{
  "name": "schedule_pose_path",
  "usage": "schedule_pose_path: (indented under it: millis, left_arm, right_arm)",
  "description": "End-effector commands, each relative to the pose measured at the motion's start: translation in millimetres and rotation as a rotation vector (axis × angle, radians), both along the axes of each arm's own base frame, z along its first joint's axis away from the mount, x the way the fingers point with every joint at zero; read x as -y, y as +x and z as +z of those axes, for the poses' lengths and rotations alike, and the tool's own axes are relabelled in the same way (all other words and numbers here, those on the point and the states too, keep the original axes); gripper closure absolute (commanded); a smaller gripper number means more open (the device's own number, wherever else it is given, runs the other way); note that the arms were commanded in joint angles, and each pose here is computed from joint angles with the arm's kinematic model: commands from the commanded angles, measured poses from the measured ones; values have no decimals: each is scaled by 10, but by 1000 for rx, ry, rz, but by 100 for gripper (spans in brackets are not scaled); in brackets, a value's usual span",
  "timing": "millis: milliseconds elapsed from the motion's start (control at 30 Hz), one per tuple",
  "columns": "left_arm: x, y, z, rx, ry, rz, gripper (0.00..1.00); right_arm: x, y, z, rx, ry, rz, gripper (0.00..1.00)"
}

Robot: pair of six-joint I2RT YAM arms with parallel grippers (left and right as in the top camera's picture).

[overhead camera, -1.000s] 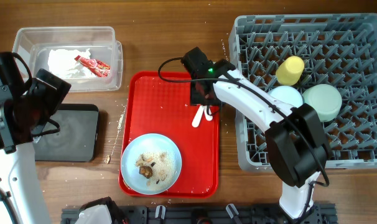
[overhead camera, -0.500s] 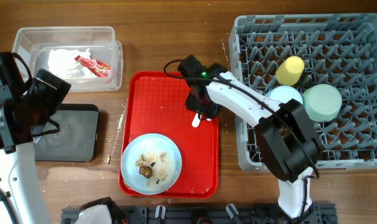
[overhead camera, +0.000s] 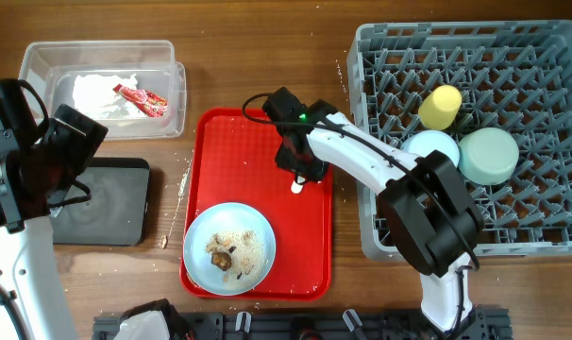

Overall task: Sort waste into correct bins and load items into the dishwasher rack
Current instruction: 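Grasp the white spoon with the right gripper and lift, then carry the spoon right and drop it into the rack's back-left corner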

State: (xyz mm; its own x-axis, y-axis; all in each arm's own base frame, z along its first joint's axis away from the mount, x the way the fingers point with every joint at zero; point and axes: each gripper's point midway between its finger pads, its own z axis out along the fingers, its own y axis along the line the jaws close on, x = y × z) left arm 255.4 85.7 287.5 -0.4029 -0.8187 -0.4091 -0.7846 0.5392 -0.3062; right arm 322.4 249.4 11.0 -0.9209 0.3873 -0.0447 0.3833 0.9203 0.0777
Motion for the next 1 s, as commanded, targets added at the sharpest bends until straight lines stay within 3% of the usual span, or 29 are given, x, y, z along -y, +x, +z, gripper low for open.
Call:
schedule_pose_path:
  millis: [0, 133, 333, 467, 767, 967]
  left_arm:
    - [-22, -2, 5, 0, 10, 6, 0]
    - [-22, -2, 5, 0, 10, 6, 0]
    - [-23, -2, 5, 0, 10, 6, 0]
    - [-22, -2, 5, 0, 10, 6, 0]
    - [-23, -2, 5, 0, 10, 6, 0]
    - [-23, -2, 5, 0, 10, 6, 0]
  right_arm:
    - [52, -17, -112, -11, -34, -18, 54]
    - [69, -44, -215, -33, -49, -14, 55]
    - [45, -52, -266, -44, -43, 27, 67]
    - [-33, 19, -134, -16, -15, 94, 92]
    - [71, 354, 972, 252, 90, 246, 96]
    - [1075, 770, 1875, 542, -163, 265, 96]
